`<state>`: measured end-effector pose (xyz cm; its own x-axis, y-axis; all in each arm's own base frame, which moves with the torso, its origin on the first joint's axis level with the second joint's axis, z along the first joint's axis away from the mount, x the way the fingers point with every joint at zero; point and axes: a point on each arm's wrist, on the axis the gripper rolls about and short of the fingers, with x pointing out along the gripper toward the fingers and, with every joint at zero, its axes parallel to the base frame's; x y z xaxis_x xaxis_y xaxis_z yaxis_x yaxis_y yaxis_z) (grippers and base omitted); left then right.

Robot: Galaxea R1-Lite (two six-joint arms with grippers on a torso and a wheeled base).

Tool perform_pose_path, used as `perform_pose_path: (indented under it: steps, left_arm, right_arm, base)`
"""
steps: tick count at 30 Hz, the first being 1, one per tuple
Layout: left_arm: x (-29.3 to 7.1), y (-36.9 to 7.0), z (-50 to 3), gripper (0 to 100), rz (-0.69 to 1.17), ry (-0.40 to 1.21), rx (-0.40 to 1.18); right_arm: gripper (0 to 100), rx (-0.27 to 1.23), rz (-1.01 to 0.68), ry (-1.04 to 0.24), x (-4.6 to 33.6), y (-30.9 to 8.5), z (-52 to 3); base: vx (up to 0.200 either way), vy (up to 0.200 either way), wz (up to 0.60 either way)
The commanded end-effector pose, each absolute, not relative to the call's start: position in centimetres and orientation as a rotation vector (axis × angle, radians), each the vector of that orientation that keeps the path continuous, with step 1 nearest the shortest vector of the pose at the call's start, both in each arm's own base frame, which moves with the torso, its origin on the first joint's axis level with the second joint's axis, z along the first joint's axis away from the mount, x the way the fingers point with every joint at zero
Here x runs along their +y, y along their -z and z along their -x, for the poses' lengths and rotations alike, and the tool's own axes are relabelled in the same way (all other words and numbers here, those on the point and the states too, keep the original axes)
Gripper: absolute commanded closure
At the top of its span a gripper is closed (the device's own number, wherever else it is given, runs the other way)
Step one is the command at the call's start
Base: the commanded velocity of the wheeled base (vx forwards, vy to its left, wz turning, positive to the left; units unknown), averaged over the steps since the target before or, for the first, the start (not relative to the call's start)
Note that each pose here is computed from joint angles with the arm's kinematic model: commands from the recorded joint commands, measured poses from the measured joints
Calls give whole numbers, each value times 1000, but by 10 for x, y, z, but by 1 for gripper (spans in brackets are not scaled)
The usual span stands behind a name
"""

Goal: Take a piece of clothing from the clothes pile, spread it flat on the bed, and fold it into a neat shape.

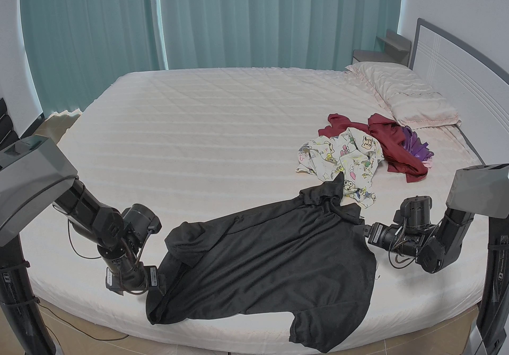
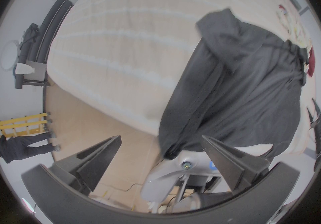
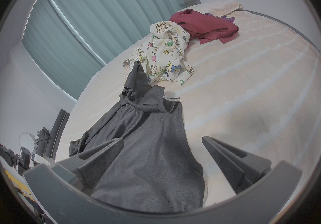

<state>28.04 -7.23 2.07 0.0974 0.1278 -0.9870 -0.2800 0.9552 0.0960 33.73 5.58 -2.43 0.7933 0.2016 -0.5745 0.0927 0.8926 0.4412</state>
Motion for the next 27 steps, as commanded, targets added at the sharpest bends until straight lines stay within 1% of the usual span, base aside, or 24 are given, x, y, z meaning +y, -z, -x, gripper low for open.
perform_pose_path:
  steps: [1,4,6,8,13,18,22,23,27]
  left_arm:
    - [-76,-42,-307,0,247,-264,1310]
    - [-83,-38,-322,0,302,-269,1249]
    - [-92,-27,-335,0,334,-267,1210]
    - [-97,-13,-345,0,351,-275,1200]
    - [-104,5,-365,0,385,-282,1171]
    - [-107,11,-374,0,390,-280,1157]
    - [-110,21,-385,0,409,-268,1116]
    - [-111,22,-386,100,409,-266,1116]
    - [-112,27,-393,100,398,-289,1089]
  right_arm:
    - [0,660,-473,-73,61,25,-337]
    - [0,661,-471,-81,63,24,-337]
    - [0,656,-477,-89,67,23,-336]
    - [0,641,-489,-96,69,22,-336]
    - [0,628,-496,-104,71,22,-336]
    - [0,627,-499,-104,71,22,-336]
    - [0,626,-499,-103,70,22,-336]
    - [0,626,-499,-103,70,22,-336]
    - [0,625,-499,-103,70,22,-336]
  base:
    - [0,0,0]
    - [0,0,0]
    - [0,0,0]
    - [0,0,0]
    - [0,0,0]
    - [0,0,0]
    - [0,0,0]
    - [0,0,0]
    - [0,0,0]
